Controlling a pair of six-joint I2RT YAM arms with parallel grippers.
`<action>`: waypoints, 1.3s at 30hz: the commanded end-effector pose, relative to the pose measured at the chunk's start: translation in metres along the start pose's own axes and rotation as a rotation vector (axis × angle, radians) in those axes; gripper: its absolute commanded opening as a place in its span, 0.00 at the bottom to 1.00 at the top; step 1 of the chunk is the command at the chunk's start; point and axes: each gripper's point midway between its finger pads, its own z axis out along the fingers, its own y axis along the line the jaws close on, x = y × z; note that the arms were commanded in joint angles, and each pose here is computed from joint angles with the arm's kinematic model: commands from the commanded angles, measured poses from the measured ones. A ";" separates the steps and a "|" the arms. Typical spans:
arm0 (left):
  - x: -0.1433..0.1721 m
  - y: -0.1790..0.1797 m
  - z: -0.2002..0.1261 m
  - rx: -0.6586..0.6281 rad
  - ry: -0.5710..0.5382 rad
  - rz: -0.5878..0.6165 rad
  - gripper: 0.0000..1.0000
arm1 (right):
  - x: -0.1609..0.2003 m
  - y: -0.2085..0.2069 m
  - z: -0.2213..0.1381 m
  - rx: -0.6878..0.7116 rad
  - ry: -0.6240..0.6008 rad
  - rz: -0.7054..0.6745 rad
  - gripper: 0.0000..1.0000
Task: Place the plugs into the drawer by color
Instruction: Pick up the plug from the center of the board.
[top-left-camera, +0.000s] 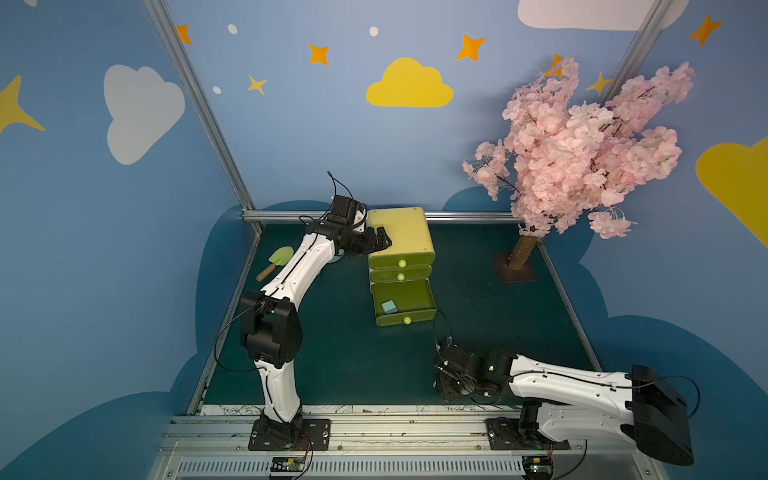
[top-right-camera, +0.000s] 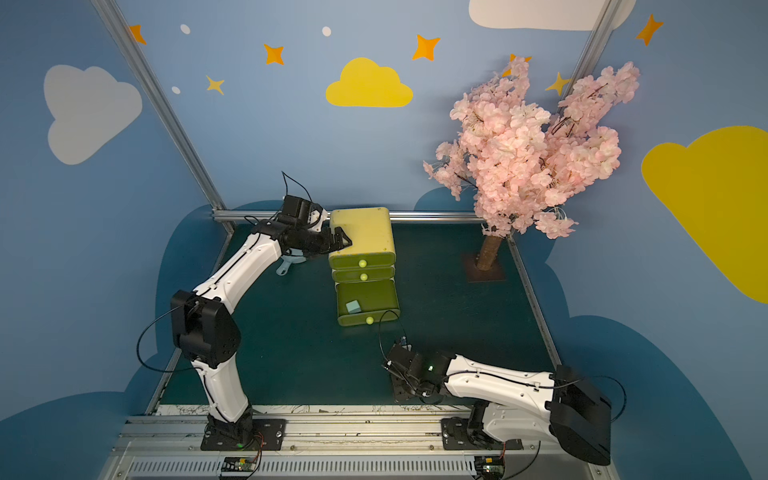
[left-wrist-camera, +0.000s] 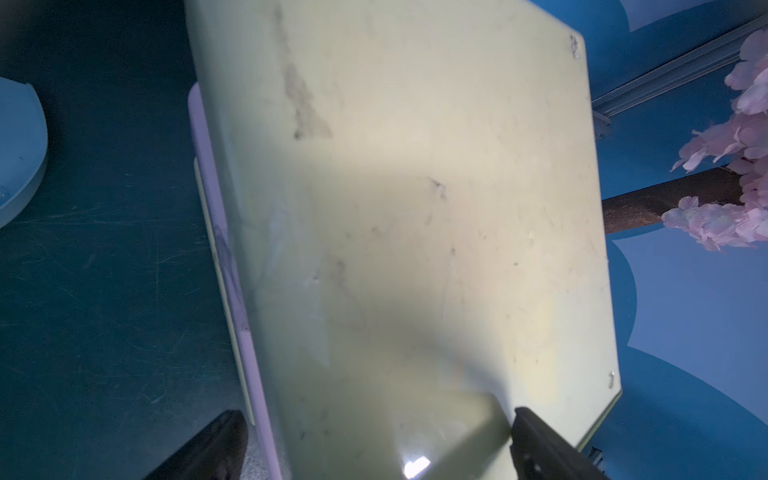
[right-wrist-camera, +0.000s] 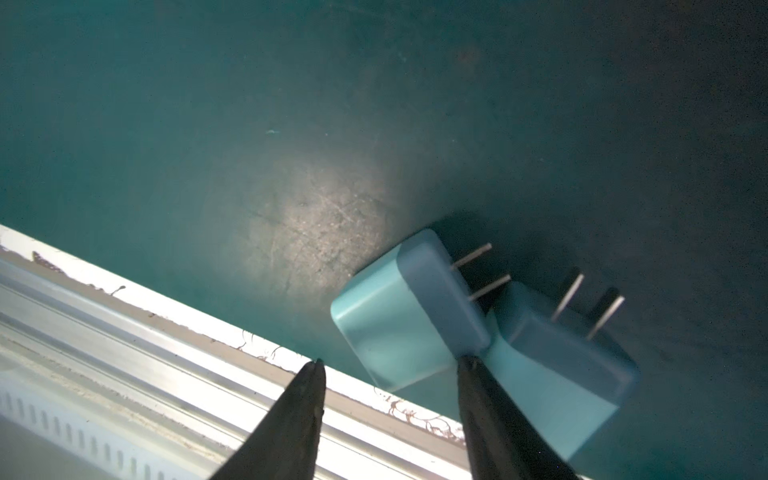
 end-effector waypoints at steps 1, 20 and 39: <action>0.002 -0.001 -0.009 -0.016 -0.004 0.016 1.00 | -0.005 0.008 0.003 -0.005 0.001 -0.016 0.55; 0.000 0.005 -0.008 -0.029 -0.004 0.014 1.00 | -0.031 0.026 0.019 0.088 0.041 -0.151 0.62; 0.000 0.013 -0.005 -0.050 -0.004 0.009 1.00 | -0.118 0.034 -0.044 0.120 -0.173 -0.116 0.38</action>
